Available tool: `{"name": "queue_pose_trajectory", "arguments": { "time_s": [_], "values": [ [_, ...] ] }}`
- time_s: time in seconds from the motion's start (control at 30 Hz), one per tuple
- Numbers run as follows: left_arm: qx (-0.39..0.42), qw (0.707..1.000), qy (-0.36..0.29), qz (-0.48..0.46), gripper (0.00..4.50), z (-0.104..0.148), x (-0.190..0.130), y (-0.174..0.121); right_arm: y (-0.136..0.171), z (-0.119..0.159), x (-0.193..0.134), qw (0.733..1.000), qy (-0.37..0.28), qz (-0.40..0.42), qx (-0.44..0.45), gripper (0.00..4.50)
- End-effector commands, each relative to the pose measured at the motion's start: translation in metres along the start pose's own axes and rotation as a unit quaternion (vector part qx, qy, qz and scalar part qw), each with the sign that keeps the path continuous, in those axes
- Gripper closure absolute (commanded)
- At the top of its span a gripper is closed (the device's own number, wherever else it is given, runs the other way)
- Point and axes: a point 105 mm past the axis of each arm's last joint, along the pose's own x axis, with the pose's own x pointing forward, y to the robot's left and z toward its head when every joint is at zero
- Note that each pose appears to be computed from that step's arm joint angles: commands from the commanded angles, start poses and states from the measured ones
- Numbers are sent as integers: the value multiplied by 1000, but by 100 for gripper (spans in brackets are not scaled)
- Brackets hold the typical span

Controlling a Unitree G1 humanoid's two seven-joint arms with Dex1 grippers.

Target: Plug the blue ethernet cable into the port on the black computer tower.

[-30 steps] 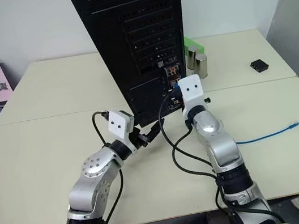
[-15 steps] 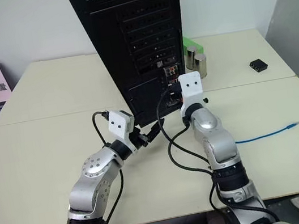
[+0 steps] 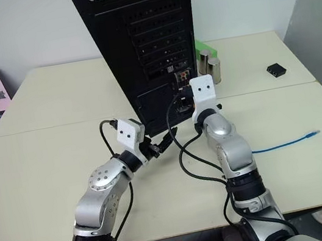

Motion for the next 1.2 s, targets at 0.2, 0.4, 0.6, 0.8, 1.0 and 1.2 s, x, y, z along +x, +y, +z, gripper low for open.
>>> {"name": "queue_pose_trajectory", "arguments": {
  "time_s": [0.2,0.4,0.6,0.8,1.0,1.2],
  "values": [
    [14,1000,-25,5,101,13,0,2,3,20,-4,999,-42,23,-15,370],
    [22,1000,-20,8,101,13,-4,10,-7,10,-27,996,-26,62,-58,231],
    [41,999,2,-15,101,14,-10,18,-15,16,-48,989,-27,108,-99,118],
    [85,995,19,-41,101,24,-21,31,-39,22,-68,983,-21,130,-126,3],
    [104,991,43,-75,101,30,-30,34,-51,34,-87,972,-21,189,-137,3],
    [94,987,49,-117,101,36,-38,31,-50,48,-100,960,-29,249,-127,3]
  ]
}}
